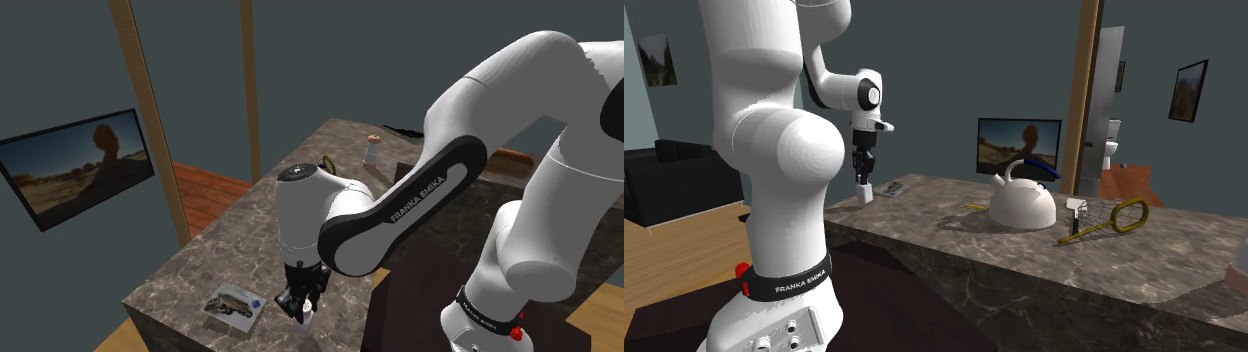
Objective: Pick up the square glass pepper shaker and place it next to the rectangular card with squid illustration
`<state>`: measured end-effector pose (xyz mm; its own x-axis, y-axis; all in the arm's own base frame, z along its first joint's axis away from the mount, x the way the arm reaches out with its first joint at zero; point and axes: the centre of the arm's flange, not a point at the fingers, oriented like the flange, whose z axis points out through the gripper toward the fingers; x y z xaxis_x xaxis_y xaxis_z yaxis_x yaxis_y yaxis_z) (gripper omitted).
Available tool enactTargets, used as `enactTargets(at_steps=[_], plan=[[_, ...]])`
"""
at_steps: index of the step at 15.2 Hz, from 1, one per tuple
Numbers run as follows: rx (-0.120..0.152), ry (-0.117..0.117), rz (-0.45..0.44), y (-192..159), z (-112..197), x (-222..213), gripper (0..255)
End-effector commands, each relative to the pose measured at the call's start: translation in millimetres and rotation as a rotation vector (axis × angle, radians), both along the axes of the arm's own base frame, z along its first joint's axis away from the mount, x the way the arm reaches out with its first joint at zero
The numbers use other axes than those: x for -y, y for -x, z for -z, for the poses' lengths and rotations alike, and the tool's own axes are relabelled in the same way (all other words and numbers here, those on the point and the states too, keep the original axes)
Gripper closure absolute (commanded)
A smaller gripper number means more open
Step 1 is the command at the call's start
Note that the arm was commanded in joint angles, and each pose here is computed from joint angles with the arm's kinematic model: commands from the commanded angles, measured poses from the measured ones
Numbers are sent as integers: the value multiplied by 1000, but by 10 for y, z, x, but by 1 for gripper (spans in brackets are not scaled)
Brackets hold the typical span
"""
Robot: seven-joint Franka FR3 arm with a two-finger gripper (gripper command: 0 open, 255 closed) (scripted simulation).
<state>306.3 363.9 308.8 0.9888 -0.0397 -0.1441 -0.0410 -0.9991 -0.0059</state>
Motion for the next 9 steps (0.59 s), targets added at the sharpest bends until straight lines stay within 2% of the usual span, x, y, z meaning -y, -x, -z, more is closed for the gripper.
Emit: enactTargets(at_steps=[1,7,8,9], plan=[[1,0,0,8,46,8,255],[1,0,0,8,47,8,255],[1,0,0,8,47,8,0],[1,0,0,8,47,8,0]])
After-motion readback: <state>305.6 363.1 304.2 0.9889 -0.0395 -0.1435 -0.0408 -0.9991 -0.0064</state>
